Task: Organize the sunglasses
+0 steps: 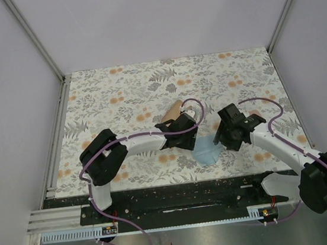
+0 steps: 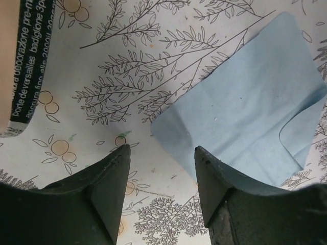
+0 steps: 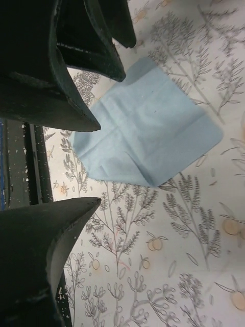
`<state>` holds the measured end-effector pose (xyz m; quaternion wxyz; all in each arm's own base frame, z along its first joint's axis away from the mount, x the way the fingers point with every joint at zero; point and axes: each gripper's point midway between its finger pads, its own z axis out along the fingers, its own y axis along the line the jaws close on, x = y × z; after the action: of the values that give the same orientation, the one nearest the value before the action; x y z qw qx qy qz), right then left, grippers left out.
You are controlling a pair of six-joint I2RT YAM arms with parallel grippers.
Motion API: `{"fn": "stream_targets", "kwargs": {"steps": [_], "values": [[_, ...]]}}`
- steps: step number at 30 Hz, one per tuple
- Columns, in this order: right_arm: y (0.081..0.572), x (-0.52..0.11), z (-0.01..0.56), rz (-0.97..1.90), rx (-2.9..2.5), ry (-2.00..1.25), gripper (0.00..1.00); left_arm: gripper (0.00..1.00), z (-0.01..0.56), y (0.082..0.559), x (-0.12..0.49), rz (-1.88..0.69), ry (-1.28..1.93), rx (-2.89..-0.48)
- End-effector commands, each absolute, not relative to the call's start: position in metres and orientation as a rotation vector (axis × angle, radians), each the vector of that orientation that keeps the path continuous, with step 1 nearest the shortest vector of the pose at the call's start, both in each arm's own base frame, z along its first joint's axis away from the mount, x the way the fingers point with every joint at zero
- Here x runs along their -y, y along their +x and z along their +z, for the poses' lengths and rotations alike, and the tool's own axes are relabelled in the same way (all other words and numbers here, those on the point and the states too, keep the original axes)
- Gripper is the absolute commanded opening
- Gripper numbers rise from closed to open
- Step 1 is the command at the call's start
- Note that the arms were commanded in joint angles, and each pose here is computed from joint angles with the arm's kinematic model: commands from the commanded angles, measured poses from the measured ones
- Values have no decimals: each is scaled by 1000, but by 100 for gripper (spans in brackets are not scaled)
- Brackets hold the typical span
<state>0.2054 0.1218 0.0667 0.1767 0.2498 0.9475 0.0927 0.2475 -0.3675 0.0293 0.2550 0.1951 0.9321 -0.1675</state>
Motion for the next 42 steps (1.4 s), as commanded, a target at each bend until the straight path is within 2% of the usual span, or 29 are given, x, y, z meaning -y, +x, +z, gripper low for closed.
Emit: {"fn": "stream_targets", "kwargs": {"steps": [1,4,7,14,22,27,32,35,42], "values": [[232,-100,88,160,-2565,721,61,56,37,262,382,-521,510,-2484],[244,-93,85,165,-2563,763,56,55,33,265,386,-556,509,-2492],[255,-87,84,150,-2556,786,55,50,29,262,389,-574,536,-2504],[274,-87,89,177,-2540,775,55,25,22,244,384,-631,566,-2551],[281,-106,71,265,-2622,777,54,21,4,235,377,-618,561,-2605],[288,-110,67,287,-2627,756,51,4,7,244,373,-556,545,-2586],[297,-116,64,307,-2635,751,50,2,26,259,369,-486,547,-2522],[304,-121,61,324,-2642,729,44,1,35,263,369,-483,555,-2495],[311,-131,45,353,-2713,656,43,0,50,265,371,-518,567,-2437]]}}
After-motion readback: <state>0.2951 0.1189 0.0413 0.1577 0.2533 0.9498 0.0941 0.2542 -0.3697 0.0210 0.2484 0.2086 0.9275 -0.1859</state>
